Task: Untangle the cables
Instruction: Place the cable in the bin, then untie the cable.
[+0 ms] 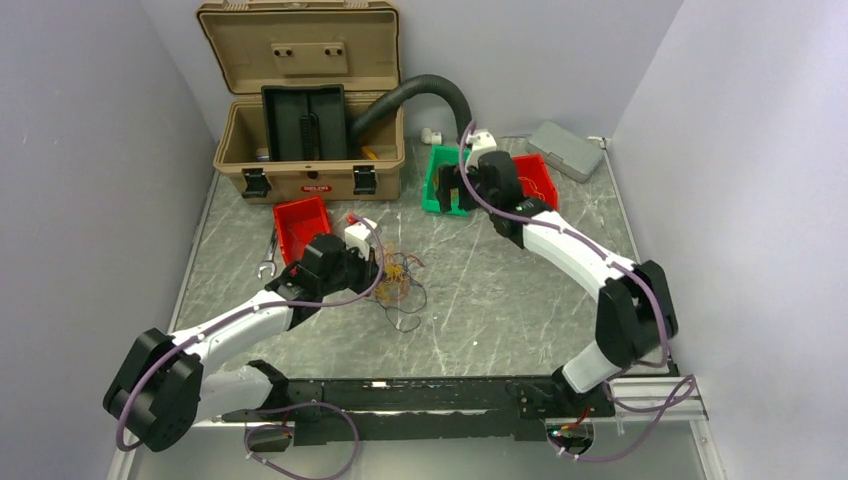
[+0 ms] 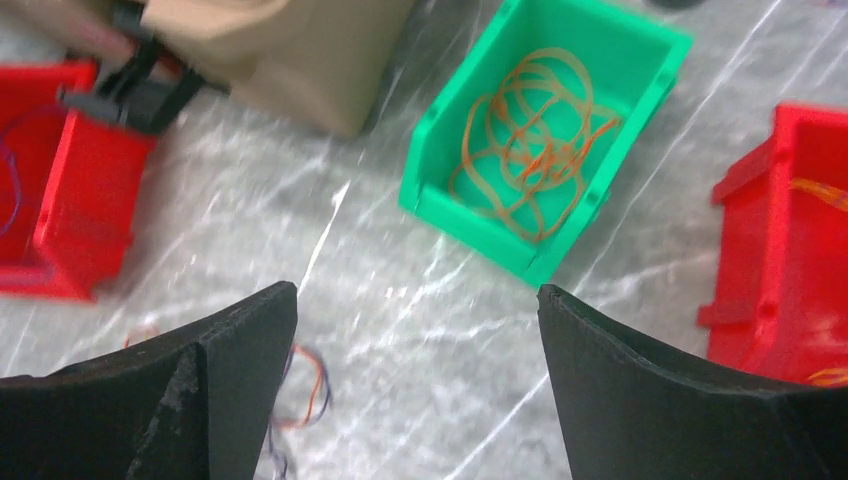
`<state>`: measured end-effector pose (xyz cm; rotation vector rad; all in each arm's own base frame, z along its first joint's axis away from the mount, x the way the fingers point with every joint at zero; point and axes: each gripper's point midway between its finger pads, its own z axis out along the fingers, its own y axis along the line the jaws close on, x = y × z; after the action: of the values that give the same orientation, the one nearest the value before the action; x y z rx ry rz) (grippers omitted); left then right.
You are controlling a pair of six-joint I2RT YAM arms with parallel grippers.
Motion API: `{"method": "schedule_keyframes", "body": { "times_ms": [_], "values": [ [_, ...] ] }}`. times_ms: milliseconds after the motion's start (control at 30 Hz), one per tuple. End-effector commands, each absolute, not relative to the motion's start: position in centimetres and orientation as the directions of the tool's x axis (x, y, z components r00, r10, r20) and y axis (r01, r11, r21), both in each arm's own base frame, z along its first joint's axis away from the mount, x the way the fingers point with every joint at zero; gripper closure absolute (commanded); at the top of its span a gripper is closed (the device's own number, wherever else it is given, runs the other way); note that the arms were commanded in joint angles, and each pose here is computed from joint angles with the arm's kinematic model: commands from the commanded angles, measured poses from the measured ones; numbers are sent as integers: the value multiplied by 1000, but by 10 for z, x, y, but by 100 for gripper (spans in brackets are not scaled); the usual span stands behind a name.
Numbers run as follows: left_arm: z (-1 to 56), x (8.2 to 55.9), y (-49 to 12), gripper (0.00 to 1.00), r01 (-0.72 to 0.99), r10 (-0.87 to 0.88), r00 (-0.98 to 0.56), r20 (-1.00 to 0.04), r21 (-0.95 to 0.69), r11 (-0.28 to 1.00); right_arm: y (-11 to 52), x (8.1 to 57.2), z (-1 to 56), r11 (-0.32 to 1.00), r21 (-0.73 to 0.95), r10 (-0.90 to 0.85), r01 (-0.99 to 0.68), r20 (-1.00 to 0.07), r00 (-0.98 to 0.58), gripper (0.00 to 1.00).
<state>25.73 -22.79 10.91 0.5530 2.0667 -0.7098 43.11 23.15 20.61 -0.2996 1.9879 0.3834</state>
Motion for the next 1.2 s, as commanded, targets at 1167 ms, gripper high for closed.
{"method": "schedule_keyframes", "body": {
  "times_ms": [1167],
  "values": [
    [118,268,-220,100,563,75,-502,-861,-260,785,313,276,49,808,265,-113,-527,-808,-579,26]
  ]
}}
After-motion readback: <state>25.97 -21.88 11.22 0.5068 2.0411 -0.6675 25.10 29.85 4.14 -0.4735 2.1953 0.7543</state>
